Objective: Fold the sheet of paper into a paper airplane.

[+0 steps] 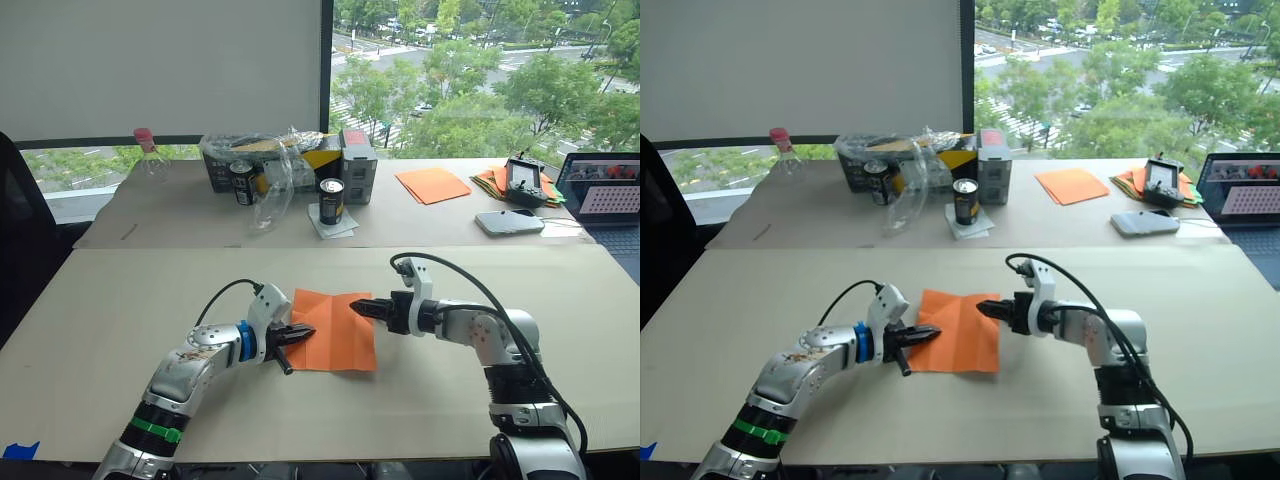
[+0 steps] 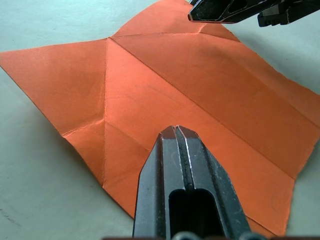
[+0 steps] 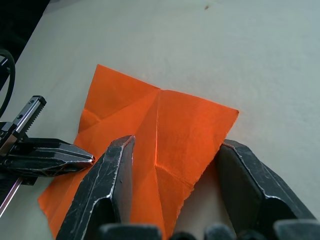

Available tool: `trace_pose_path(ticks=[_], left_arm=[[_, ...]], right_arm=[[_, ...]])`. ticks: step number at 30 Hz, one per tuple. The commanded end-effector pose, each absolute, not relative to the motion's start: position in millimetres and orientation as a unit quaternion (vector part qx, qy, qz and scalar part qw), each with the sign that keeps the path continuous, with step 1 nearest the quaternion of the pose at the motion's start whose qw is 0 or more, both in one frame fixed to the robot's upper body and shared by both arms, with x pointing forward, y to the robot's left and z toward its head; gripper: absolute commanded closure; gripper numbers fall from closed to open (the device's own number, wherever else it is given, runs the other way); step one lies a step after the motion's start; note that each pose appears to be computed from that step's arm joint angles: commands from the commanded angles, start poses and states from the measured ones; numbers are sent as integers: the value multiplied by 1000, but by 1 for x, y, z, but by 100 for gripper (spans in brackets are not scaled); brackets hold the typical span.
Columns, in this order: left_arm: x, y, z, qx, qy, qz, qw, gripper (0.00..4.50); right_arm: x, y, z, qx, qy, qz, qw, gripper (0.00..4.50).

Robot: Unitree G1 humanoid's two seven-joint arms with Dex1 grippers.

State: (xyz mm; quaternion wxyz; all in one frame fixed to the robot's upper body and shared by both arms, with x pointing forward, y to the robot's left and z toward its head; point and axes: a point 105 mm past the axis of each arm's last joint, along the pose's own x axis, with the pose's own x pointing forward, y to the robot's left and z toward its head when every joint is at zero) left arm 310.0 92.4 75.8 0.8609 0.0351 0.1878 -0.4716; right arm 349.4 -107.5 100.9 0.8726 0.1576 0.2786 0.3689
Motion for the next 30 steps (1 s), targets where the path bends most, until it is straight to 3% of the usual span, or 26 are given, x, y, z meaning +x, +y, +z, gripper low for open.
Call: trace_pose_path(ticks=[1, 7, 18, 30], left_arm=[[305, 96, 58, 43, 223, -464, 856, 450], [304, 94, 57, 47, 225, -470, 852, 450], [307, 90, 57, 53, 223, -479, 847, 450], [313, 86, 63, 52, 214, -484, 847, 450]], right_arm=[[354, -113, 112, 165, 248, 361, 884, 237], [352, -112, 114, 164, 240, 361, 886, 443], [338, -91, 129, 30, 169, 401, 900, 447], [325, -77, 110, -213, 143, 424, 869, 447]])
